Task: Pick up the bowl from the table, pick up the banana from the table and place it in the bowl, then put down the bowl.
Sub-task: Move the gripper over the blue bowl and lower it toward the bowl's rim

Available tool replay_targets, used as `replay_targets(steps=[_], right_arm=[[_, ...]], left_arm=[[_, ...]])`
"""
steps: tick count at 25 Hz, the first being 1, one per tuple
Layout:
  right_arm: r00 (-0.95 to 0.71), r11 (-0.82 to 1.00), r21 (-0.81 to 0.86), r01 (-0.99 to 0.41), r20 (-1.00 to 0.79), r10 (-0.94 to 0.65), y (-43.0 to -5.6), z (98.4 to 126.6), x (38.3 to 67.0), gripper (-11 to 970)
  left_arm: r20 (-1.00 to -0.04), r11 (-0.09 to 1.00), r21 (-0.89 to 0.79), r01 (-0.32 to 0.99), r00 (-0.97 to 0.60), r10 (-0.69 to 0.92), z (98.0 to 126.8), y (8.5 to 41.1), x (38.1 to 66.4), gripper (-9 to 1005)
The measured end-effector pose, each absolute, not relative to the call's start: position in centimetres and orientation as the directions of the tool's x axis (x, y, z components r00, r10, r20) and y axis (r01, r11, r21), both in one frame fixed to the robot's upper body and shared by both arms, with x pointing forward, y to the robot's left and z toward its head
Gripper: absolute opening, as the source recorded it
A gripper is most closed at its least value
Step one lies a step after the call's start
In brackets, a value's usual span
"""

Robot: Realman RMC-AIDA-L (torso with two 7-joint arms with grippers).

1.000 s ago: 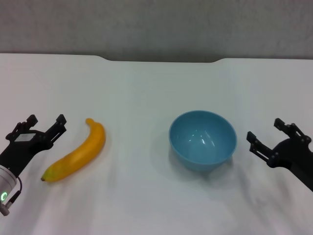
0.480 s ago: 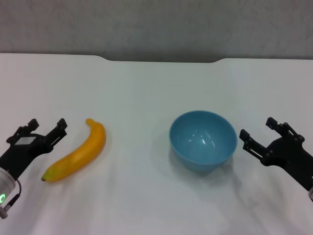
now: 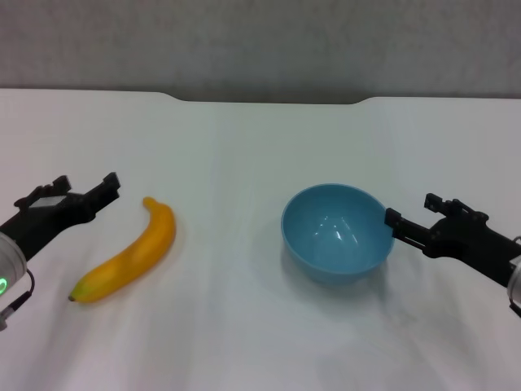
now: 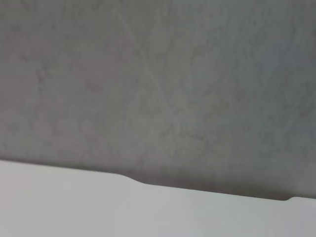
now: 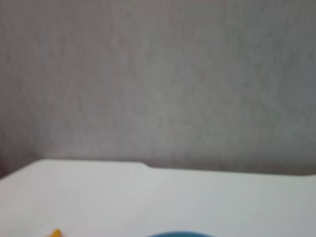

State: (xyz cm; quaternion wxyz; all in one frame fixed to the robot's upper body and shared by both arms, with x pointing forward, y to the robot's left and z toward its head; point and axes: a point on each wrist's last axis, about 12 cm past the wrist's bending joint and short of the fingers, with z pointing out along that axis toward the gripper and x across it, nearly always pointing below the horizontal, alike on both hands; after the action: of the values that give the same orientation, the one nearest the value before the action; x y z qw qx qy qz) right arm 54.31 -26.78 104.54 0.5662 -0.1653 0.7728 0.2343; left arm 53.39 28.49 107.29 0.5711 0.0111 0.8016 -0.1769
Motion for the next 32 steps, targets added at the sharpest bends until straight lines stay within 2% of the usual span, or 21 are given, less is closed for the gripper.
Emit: replay_targets(steps=[6,17,25,29,32], right_arm=[[-0.332,0.860,0.081,-0.503,-0.937,-0.106,-25.3,107.4,55.3,821],[-0.451,0.838,0.121,-0.533,-0.878,-0.160,-25.6,112.0,57.8,806],[-0.563,0.841,-0.016,-0.541,-0.736,-0.377,-24.1,112.5,59.9,799],[-0.580,0.866,0.009,-0.500,-0.746,-0.327,-24.1,112.7,60.3,806],[-0.585,0.885,0.015,-0.466,-0.756,-0.295,-24.4,112.5,60.6,812]], left_arm=[[-0.881,0.904,-0.346,0.252,-0.420,-0.220,108.7,29.2,54.1,887],[-0.831,0.906,-0.237,0.351,-0.556,-0.002,110.7,29.1,56.4,886],[-0.844,0.918,-0.116,0.378,-0.524,0.110,111.8,28.7,57.0,887],[-0.818,0.929,0.005,0.370,-0.533,0.217,112.2,28.6,57.4,889],[-0.810,0.932,0.023,0.363,-0.539,0.229,112.1,28.3,57.6,891]])
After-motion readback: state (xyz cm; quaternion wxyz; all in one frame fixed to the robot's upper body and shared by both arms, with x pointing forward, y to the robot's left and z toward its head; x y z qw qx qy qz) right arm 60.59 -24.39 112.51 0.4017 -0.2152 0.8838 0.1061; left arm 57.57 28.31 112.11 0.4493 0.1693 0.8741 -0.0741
